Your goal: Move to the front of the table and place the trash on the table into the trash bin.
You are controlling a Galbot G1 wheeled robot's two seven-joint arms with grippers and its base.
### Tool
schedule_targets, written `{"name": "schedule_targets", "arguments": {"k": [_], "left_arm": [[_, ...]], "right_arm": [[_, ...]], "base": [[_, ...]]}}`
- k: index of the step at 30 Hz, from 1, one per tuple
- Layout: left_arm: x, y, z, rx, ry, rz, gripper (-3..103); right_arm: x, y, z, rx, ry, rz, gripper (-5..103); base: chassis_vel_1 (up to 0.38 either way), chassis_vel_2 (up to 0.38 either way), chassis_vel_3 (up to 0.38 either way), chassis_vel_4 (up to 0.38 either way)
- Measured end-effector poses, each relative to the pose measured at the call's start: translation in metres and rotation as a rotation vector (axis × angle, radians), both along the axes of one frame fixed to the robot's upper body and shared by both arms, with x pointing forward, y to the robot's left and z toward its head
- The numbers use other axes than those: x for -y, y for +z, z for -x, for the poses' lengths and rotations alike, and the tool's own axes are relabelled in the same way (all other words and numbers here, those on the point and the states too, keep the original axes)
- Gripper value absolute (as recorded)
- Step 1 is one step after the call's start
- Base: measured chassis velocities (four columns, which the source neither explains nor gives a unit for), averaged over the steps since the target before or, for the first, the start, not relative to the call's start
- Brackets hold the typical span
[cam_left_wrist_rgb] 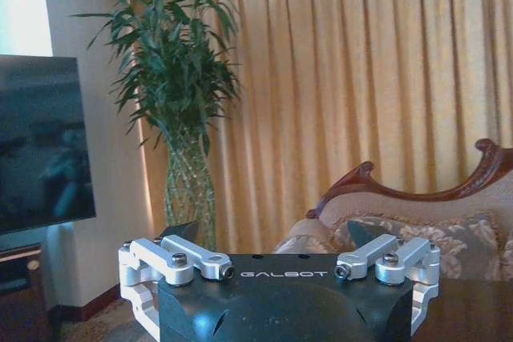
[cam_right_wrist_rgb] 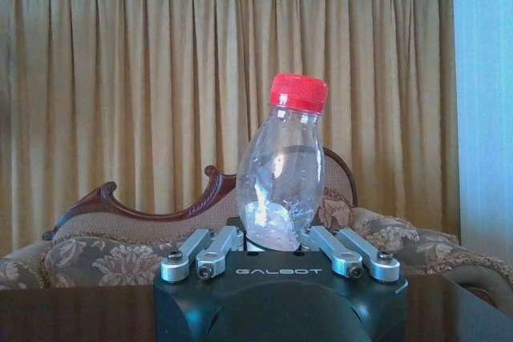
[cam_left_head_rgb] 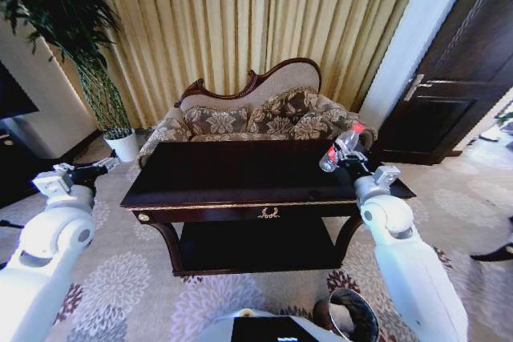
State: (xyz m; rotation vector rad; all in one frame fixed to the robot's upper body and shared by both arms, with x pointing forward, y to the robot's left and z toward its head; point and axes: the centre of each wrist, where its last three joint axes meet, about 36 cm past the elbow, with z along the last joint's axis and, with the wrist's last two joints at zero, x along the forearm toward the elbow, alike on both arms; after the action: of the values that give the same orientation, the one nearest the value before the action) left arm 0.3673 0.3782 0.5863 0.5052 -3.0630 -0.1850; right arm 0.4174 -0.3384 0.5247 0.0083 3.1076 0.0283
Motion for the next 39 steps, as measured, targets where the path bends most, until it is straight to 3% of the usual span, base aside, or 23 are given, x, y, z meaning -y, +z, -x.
{"name": "schedule_targets", "arguments": {"k": [39], "left_arm": [[0.013, 0.002, 0.005, 0.026, -0.046, -0.001, 100]], "right_arm": [[-0.001, 0.006, 0.007, 0.023, 0.002, -0.003, 27]], "base": [[0.001, -0.001, 0.0, 0.001]]}}
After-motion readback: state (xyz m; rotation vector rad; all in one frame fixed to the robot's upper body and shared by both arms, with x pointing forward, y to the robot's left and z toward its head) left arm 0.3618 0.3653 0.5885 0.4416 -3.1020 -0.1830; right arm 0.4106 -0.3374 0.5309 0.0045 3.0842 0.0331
